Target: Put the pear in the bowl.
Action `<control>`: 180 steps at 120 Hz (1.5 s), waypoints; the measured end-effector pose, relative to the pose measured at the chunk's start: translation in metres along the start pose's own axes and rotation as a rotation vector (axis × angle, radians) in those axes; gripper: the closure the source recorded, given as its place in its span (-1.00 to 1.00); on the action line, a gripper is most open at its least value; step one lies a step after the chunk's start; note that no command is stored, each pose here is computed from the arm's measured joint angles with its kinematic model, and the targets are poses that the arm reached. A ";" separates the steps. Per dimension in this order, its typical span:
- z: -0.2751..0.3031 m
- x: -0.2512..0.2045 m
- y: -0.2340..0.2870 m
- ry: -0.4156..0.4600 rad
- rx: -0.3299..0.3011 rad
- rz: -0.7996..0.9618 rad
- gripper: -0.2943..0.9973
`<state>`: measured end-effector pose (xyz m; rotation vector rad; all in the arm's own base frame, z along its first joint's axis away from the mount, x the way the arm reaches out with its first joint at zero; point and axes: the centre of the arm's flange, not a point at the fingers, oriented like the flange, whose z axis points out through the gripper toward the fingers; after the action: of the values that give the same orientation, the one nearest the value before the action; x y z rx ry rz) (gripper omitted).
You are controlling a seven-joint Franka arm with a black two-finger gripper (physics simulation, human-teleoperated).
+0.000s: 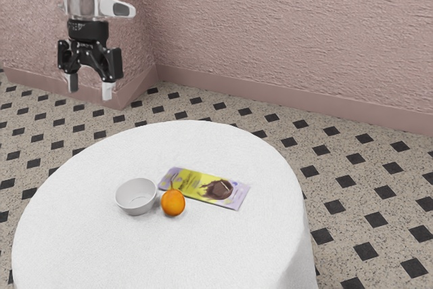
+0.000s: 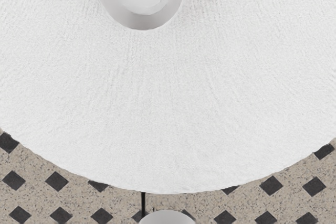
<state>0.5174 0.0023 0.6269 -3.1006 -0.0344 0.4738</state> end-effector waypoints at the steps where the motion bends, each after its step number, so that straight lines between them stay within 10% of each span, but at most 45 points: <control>1: -0.001 0.001 0.000 0.013 0.000 -0.001 -0.54; 37: -0.024 0.024 -0.007 0.254 -0.013 -0.018 -0.54; 83: 0.182 0.110 0.032 0.159 0.001 0.039 -0.54; 180: 0.324 0.161 0.081 0.231 -0.083 0.061 -0.54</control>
<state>0.5760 -0.0745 0.2687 -3.2231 0.0431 0.1142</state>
